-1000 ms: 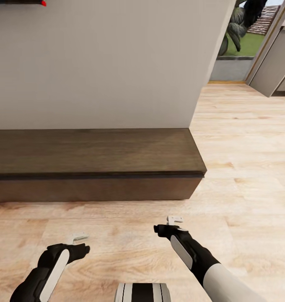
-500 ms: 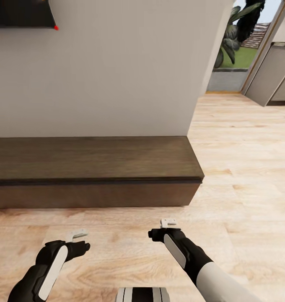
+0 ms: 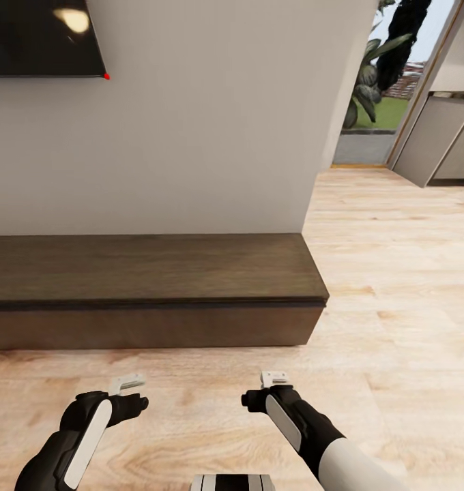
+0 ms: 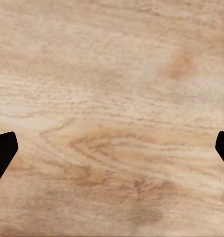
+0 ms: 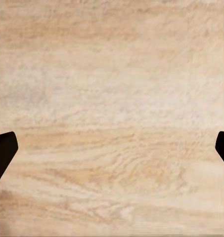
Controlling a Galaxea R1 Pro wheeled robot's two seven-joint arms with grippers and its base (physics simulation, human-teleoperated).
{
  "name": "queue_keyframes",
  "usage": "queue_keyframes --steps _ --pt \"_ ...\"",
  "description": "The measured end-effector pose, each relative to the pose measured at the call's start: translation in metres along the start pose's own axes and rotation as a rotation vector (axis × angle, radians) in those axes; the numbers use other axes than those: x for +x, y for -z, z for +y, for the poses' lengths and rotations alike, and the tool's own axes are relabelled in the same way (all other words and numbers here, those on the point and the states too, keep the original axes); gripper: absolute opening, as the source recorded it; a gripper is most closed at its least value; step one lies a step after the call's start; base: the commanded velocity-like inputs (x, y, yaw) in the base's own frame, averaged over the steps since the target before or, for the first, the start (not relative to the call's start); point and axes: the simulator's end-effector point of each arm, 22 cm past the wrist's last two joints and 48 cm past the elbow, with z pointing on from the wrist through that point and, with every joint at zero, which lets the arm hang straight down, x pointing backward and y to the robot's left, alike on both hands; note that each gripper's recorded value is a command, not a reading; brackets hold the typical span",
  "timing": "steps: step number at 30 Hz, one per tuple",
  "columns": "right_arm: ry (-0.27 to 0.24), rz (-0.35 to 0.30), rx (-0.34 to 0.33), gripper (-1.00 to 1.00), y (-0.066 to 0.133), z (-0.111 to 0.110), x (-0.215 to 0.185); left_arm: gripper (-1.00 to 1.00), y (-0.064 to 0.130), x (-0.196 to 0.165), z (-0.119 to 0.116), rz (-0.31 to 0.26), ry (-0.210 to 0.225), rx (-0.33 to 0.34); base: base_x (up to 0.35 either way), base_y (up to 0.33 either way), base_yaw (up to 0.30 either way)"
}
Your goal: Place each of the two pumpkins and all three candles from the living room inside a cabinet in the living room (use any cabinet), then make sure every cabinet is closed, and position the cauldron so it is next to a table in the living room.
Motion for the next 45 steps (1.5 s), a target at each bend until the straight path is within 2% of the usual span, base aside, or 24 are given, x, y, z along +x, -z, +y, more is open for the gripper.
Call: queue_keyframes --steps 11,26,37,39,45 --pt "0.004 -0.038 -0.004 1.00 0.017 0.004 -0.016 1.00 0.017 -0.014 -0.002 -0.043 0.002 0.008 0.000 0.000 0.000" --pt "0.000 -0.038 -0.007 1.00 0.047 0.011 -0.035 1.00 0.046 -0.031 -0.003 -0.039 0.001 0.006 0.000 0.000 0.000" --pt "-0.001 -0.037 -0.008 1.00 0.068 0.014 -0.048 1.00 0.064 -0.038 -0.005 -0.025 -0.002 0.002 0.000 0.000 0.000" --pt "-0.002 -0.037 -0.008 1.00 0.072 0.015 -0.050 1.00 0.063 -0.032 -0.009 -0.006 -0.018 0.001 0.000 0.000 0.000" --pt "-0.005 -0.037 -0.008 1.00 0.083 0.016 -0.057 1.00 0.066 -0.024 -0.007 0.032 -0.026 -0.009 0.000 0.000 0.000"
